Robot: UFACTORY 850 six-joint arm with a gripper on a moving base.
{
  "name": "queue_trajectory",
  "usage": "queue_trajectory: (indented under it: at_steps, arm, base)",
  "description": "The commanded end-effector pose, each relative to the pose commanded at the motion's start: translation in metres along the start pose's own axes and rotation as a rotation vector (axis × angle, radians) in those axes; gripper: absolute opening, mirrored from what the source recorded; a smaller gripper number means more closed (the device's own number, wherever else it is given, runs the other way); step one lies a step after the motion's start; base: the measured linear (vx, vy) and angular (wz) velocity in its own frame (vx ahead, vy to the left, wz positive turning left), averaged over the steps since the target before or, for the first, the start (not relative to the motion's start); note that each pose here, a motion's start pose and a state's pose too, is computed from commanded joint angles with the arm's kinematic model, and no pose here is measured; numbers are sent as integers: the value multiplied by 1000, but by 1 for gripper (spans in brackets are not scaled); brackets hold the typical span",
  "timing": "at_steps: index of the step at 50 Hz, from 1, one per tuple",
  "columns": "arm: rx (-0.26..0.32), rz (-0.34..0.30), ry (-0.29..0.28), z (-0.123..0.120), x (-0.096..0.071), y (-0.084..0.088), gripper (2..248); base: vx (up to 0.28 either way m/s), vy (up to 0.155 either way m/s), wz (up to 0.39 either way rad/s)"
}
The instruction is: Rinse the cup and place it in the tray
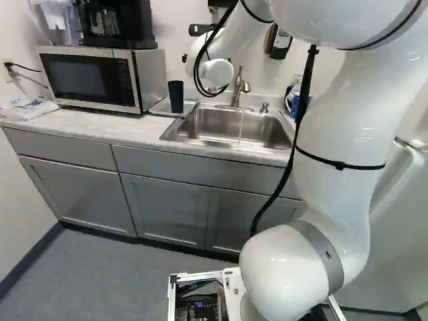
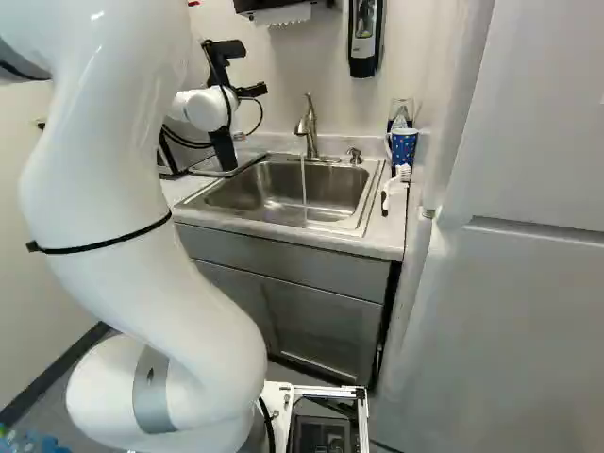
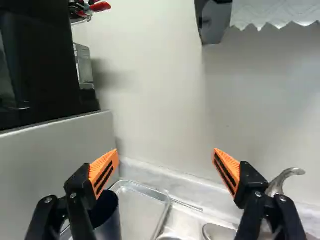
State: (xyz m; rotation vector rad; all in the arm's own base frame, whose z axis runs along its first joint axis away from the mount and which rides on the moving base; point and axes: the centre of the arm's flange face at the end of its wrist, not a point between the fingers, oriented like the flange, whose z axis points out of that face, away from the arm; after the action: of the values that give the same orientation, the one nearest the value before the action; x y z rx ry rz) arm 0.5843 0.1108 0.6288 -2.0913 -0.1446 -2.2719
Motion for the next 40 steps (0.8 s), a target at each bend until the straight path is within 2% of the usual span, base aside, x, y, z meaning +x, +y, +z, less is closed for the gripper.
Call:
queue_trajectory:
  at_steps: [40]
  arm:
    - [-86,1,-52,-1,31,61,247]
  base:
    - [0,0,0]
